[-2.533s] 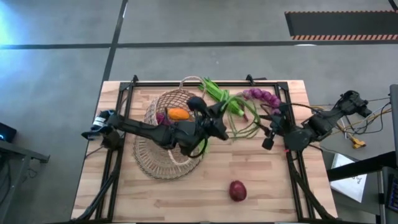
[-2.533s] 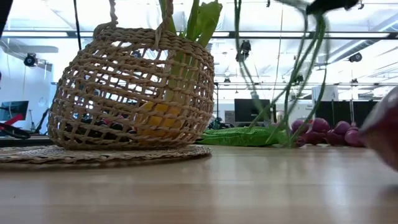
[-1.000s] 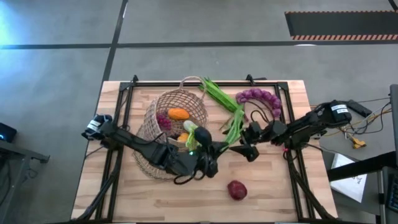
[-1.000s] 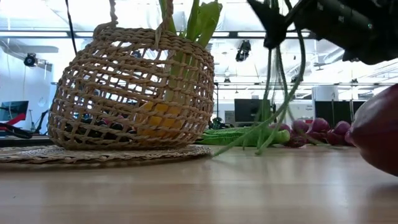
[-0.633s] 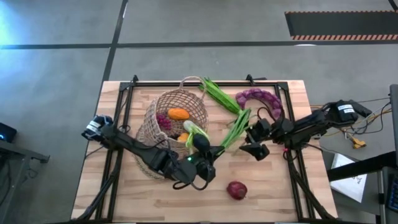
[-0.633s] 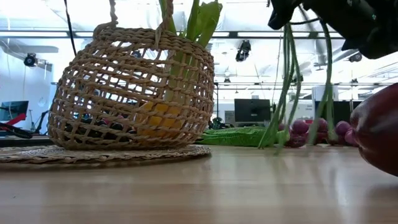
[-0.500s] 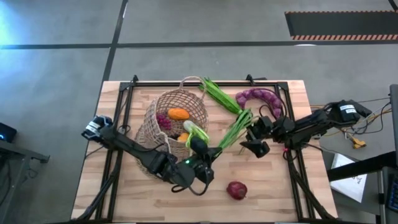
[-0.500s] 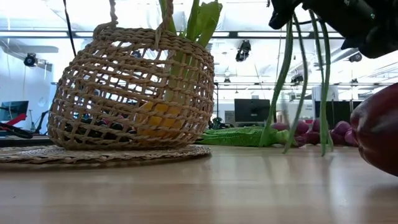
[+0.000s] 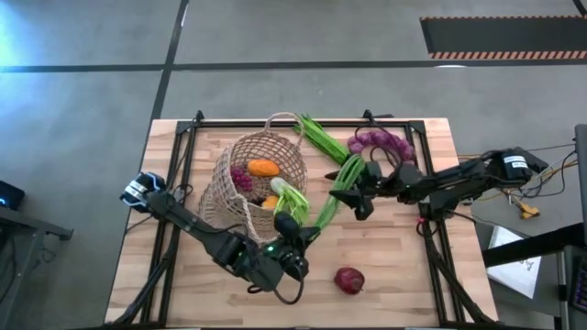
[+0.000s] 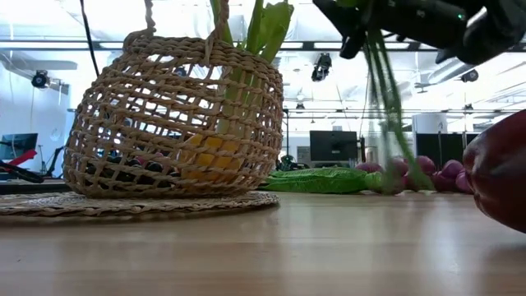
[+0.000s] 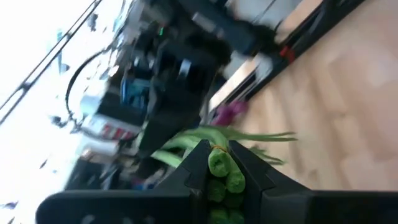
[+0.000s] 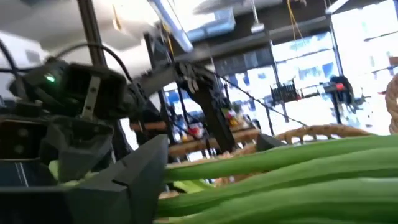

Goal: Build produce basket
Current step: Put the green beans into the basket

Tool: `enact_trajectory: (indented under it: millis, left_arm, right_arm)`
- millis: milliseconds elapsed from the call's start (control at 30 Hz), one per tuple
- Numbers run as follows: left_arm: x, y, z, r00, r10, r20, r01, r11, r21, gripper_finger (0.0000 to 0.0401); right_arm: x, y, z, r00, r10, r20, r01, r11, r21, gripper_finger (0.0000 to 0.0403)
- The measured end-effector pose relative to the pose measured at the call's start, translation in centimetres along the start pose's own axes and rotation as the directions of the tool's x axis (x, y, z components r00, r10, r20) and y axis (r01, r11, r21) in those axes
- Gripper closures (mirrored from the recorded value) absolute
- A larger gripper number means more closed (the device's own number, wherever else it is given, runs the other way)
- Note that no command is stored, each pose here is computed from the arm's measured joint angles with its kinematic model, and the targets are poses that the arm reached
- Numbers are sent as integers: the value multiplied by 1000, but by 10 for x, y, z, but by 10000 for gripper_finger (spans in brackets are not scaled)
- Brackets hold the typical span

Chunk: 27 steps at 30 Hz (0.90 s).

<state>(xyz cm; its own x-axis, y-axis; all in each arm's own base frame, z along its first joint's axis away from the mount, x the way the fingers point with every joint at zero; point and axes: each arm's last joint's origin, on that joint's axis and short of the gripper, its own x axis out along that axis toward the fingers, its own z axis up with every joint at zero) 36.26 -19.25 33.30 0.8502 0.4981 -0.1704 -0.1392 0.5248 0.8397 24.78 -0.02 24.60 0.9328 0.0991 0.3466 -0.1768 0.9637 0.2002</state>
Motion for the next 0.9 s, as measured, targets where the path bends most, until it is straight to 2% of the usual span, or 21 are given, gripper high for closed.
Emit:
enact_trajectory:
  millis: [200,333,433,633,800,900]
  left_arm:
    - [-8,-16,-14,979,149,-143,-138,987,79,380]
    - [-15,-22,-17,962,205,-178,-189,977,103,365]
    - [-18,-22,-18,957,222,-187,-210,974,80,346]
    - [-36,-4,-18,964,212,-158,-221,974,-41,289]
    - [-60,18,-24,967,216,-133,-237,956,-172,235]
    - [-80,26,-31,954,260,-150,-291,924,-248,215]
  right_arm:
    - [11,2,11,996,-25,-90,21,999,-46,263]
    - [25,5,31,986,-46,-159,31,995,-98,333]
    - [42,8,49,973,-84,-215,49,985,-164,378]
    - [85,7,86,935,-238,-263,148,935,-322,383]
    - [128,7,106,910,-280,-305,139,901,-412,384]
    - [154,5,109,890,-291,-352,115,888,-444,384]
